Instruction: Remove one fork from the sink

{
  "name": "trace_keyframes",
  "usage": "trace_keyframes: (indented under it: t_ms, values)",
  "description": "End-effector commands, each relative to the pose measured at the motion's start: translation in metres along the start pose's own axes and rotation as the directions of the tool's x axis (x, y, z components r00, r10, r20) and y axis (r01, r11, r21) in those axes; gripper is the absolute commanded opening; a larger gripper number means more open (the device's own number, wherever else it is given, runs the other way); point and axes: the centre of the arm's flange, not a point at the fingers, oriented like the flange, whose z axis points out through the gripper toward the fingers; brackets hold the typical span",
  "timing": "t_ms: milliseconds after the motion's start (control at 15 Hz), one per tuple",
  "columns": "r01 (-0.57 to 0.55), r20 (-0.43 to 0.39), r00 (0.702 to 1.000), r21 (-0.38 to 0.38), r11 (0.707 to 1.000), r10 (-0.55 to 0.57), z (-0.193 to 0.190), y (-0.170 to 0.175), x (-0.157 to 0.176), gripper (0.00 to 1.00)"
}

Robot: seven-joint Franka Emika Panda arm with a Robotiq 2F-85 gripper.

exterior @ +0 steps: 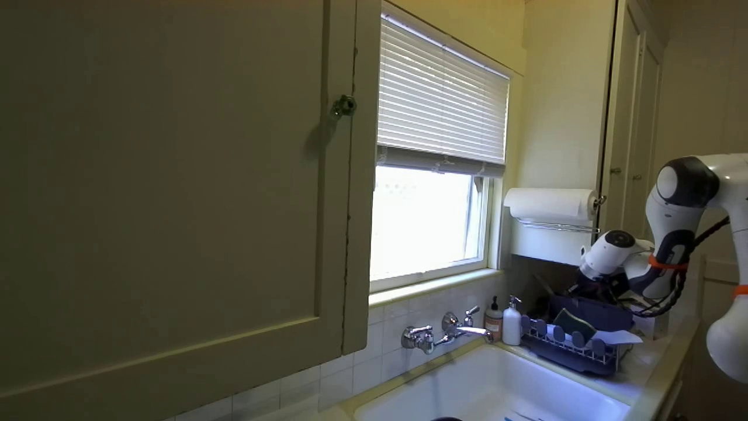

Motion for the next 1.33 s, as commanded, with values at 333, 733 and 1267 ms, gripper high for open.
trace_keyframes:
  t_ms: [333,733,1267]
  values:
    - [0.033,-0.056,0.998,-0.044,0.998,-0.035,0.065,-0.009,0.048,0.01]
    - [0.091,-0.037,0.995,-0.140,0.986,-0.097,0.077,-0.047,0.077,0.01]
    - [0.116,0.094,0.991,-0.191,0.975,-0.099,0.100,-0.066,0.053,0.01]
